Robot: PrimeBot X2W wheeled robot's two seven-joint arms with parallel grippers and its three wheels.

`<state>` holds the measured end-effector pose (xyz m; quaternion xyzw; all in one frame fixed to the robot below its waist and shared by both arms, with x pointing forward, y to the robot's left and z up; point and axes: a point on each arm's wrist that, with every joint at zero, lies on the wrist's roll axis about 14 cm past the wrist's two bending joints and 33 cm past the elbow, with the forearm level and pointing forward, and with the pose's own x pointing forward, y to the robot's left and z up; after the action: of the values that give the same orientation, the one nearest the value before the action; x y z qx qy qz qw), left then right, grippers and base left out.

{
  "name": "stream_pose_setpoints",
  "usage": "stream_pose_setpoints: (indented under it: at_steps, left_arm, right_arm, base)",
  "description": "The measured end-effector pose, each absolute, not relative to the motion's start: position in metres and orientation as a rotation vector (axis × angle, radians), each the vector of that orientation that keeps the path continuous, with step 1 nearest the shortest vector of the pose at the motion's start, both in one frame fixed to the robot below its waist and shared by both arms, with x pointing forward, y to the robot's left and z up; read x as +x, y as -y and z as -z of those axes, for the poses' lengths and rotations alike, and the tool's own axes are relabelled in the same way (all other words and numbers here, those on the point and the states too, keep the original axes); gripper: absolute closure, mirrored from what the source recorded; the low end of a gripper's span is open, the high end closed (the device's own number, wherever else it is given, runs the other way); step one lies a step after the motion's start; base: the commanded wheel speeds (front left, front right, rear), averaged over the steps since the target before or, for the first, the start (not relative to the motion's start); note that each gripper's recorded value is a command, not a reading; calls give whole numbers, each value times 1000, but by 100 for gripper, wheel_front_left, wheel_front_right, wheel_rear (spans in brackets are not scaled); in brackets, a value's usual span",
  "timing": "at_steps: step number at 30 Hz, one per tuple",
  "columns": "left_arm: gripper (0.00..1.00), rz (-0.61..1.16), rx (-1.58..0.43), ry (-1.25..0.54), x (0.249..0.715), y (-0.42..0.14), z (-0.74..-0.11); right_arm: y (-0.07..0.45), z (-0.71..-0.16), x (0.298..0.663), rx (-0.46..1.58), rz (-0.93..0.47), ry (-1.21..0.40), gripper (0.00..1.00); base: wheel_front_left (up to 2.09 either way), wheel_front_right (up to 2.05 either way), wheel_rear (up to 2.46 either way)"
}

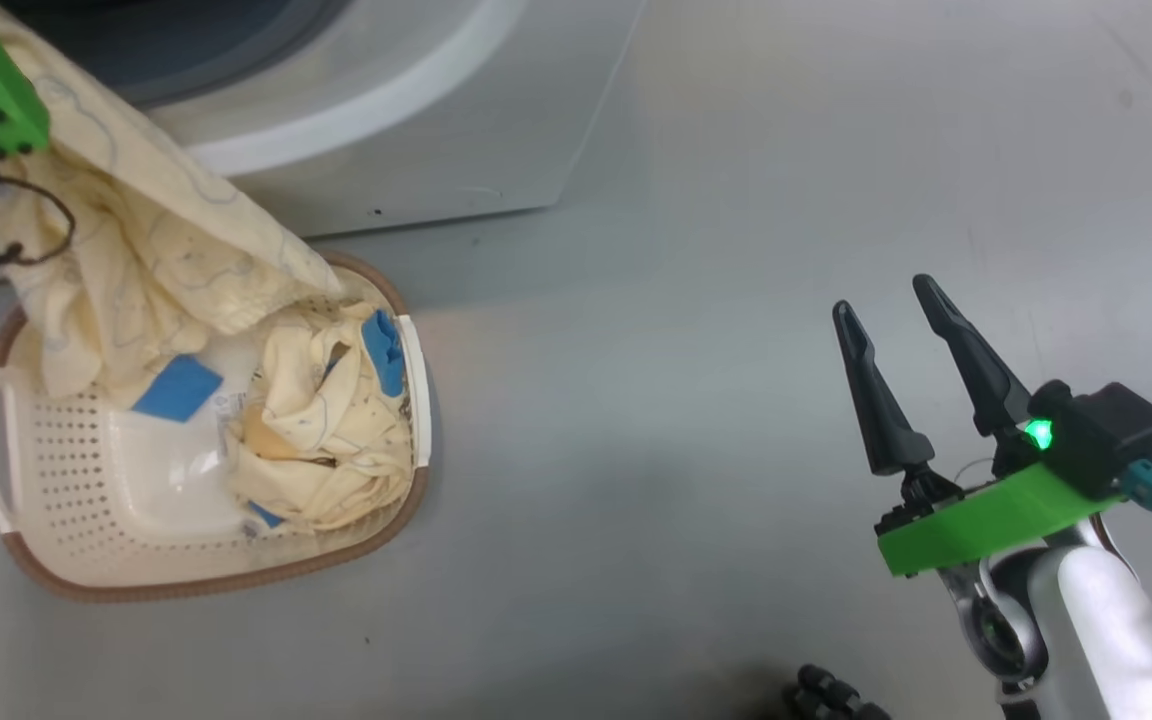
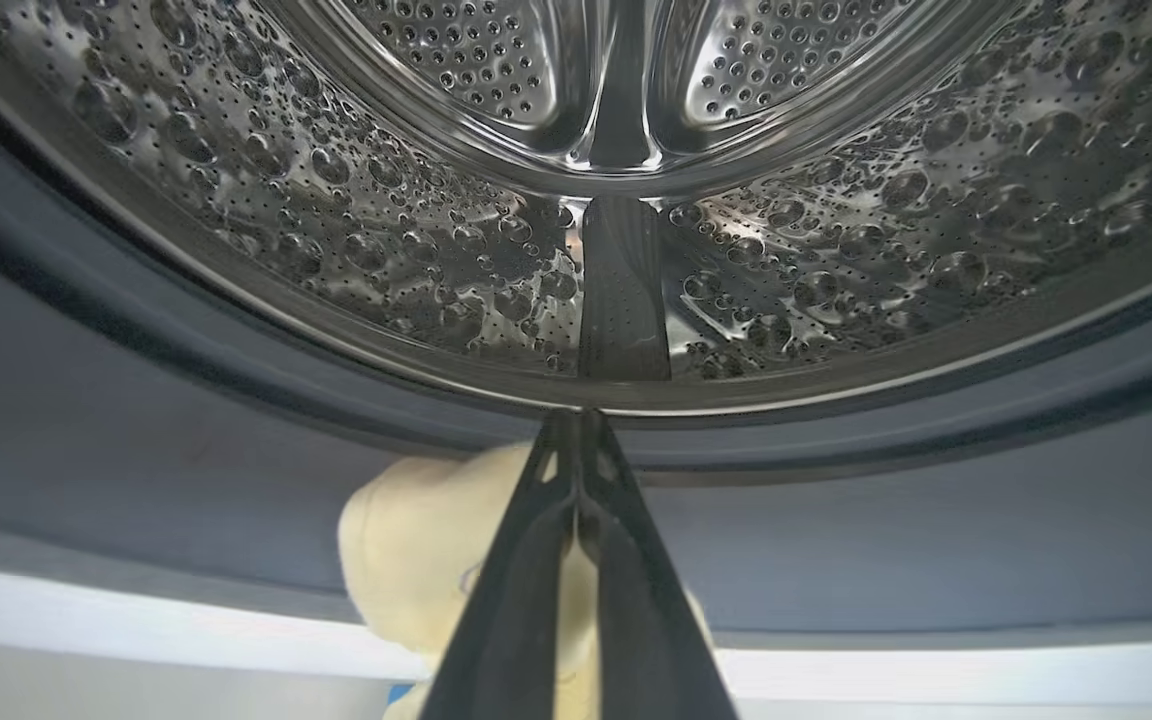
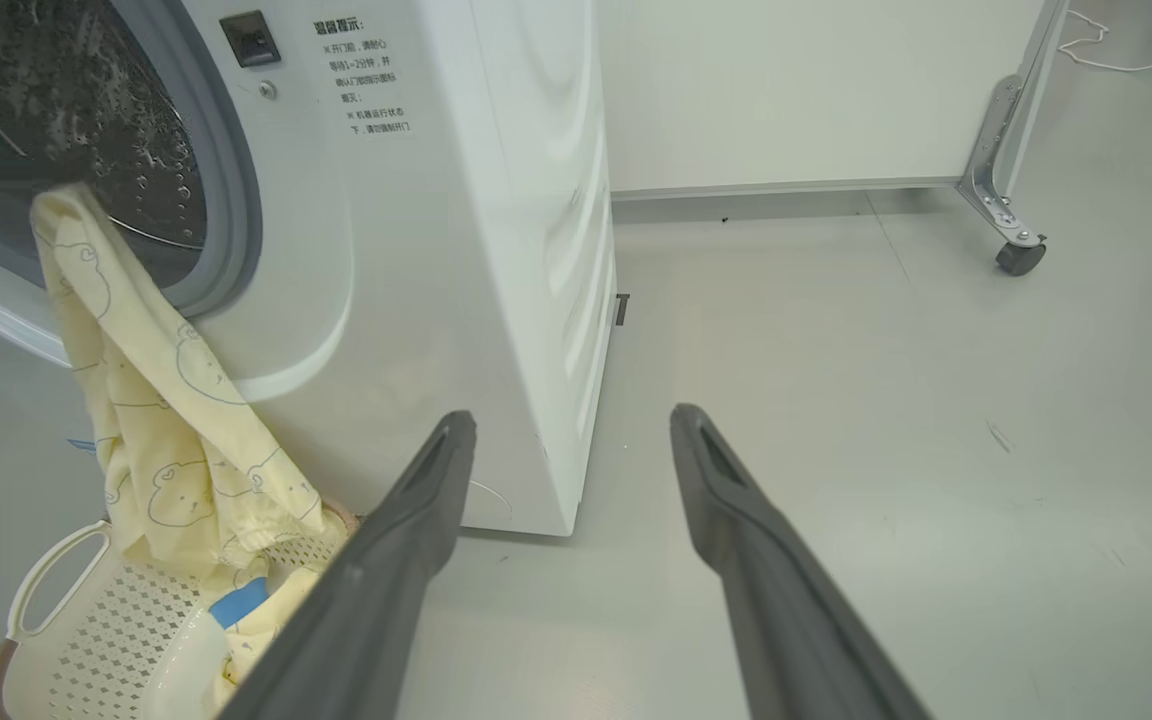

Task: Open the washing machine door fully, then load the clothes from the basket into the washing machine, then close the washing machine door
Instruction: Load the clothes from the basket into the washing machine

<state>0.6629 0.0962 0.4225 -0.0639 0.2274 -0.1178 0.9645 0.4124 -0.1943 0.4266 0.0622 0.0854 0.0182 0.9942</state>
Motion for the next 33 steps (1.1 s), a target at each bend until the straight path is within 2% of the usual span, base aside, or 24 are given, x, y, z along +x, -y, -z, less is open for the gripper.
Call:
stream_pose_setpoints:
  at_steps: [12,16,23,33]
  left_arm:
    - [100,225,-70,-444,732,-101,-401]
    - [100,228,-48,-333,755,-96,-414]
    - [100,201,-64,-28,793,-98,-467]
    - [100,152,-93,-190,794,-108,-411]
  right_arm:
    - [200,-380,426,136,-22,-259,0]
    - [201,-369,426,140,-17,-287,0]
    - [206,-353,422,148,2,-333,0]
    - [203,-340,426,157,-3,-357,0]
  base:
    - [0,0,0]
    - [0,0,0]
    - [0,0,0]
    - [0,0,0]
